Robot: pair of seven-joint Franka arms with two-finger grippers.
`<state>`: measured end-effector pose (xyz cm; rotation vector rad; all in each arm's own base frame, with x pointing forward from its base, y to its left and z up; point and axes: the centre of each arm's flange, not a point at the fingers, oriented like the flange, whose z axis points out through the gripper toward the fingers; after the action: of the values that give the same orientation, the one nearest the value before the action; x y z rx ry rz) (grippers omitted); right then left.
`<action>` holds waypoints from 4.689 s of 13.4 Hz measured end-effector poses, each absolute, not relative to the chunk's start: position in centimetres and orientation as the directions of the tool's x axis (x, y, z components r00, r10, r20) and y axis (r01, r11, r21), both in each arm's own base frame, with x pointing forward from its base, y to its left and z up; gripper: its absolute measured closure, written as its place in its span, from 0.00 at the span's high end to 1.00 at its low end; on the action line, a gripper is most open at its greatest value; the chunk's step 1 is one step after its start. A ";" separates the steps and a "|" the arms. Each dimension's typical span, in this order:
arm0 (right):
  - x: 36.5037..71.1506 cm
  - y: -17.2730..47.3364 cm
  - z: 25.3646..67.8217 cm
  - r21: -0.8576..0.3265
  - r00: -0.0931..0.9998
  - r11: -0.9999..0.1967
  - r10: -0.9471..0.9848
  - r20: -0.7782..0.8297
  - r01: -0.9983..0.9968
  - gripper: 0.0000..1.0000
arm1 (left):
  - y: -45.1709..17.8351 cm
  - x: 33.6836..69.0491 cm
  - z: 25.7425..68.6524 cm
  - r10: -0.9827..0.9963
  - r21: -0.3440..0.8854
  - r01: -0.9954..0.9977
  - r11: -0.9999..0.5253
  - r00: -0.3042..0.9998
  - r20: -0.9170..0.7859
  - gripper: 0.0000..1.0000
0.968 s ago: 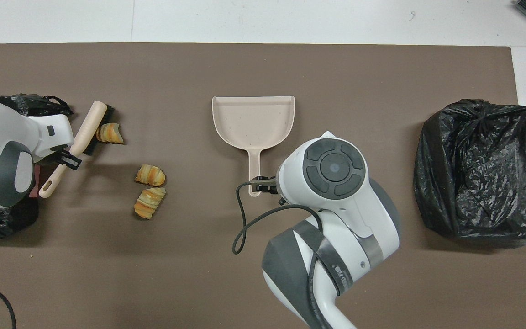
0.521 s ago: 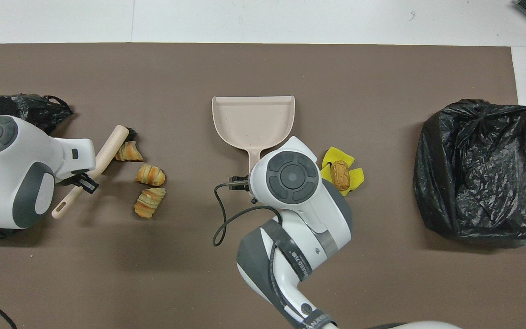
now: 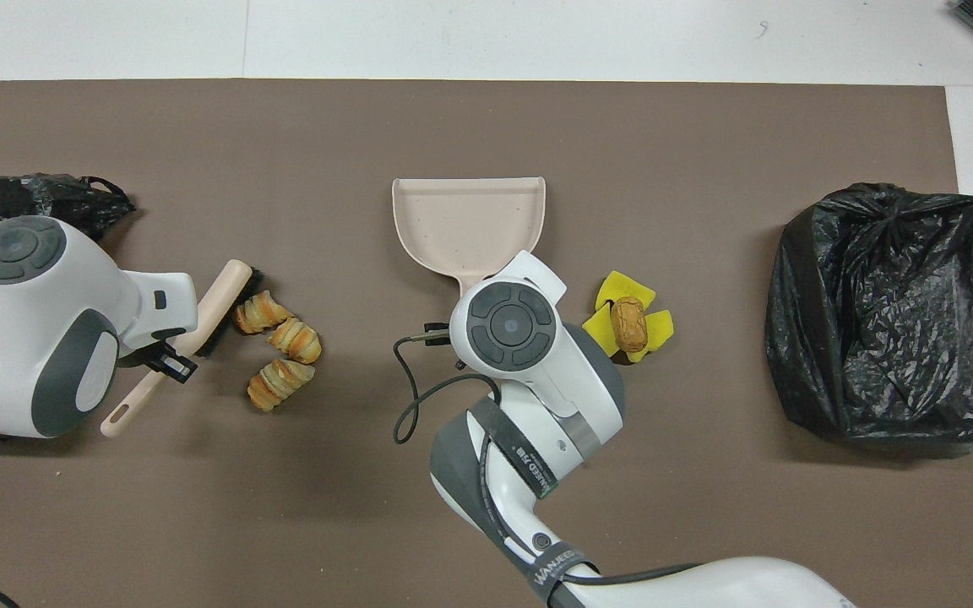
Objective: Sweep and dump trash in bin
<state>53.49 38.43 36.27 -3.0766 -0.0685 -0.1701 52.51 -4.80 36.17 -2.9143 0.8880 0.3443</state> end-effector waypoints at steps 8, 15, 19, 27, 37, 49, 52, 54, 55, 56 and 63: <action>54.4 38.5 35.7 -0.060 0.992 -0.997 0.041 0.121 0.049 0.70 | -2.0 52.9 36.8 -0.438 -0.041 -0.453 -0.891 0.878 -0.192 0.26; 54.7 38.5 35.9 -0.003 0.975 -0.987 0.156 0.156 0.159 0.31 | -2.7 48.4 34.6 -0.235 -0.080 -0.256 -0.963 0.950 -0.207 0.26; 55.4 36.9 38.9 0.064 0.834 -0.845 0.534 0.142 0.530 0.31 | -6.8 46.8 34.5 -0.131 -0.120 -0.155 -0.981 0.974 -0.185 0.26; 53.2 32.8 40.0 -0.029 0.229 -0.228 0.972 0.042 0.973 0.31 | -11.5 46.0 34.1 -0.049 -0.101 -0.065 -0.993 0.986 -0.158 0.26; 49.6 35.6 37.3 -0.090 0.198 -0.197 0.980 0.000 0.976 0.31 | -17.4 44.1 34.1 -0.086 -0.002 -0.087 -0.996 0.980 -0.177 0.26; 49.6 35.5 37.2 -0.094 0.207 -0.206 0.978 -0.001 0.974 0.31 | -24.0 44.0 38.2 -0.083 0.140 -0.065 -0.988 0.988 -0.132 0.26; 50.1 34.9 37.7 -0.087 0.221 -0.219 0.975 0.005 0.972 0.31 | -19.3 46.2 39.0 -0.018 0.107 -0.005 -0.994 0.993 -0.119 0.26; 51.3 32.8 39.4 -0.069 0.260 -0.258 0.965 0.025 0.964 0.31 | -18.1 46.3 39.1 -0.007 0.076 0.003 -0.997 0.992 -0.127 0.26; 52.1 31.2 40.8 -0.055 0.288 -0.285 0.957 0.038 0.957 0.31 | -18.3 46.0 39.0 0.000 0.062 0.008 -0.998 0.991 -0.135 0.26; 52.8 29.4 42.4 -0.045 0.316 -0.314 0.947 0.050 0.948 0.31 | -19.0 45.4 39.0 0.011 0.050 0.018 -0.999 0.990 -0.141 0.26; 54.8 12.2 51.6 -0.029 0.447 -0.446 0.892 0.065 0.894 0.31 | -32.3 34.6 36.4 0.015 -0.029 0.011 -1.000 0.986 -0.164 0.26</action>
<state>54.78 12.22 51.56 -2.6219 -1.6203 -0.0616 34.63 -32.26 36.43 -3.1032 -0.0204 0.2573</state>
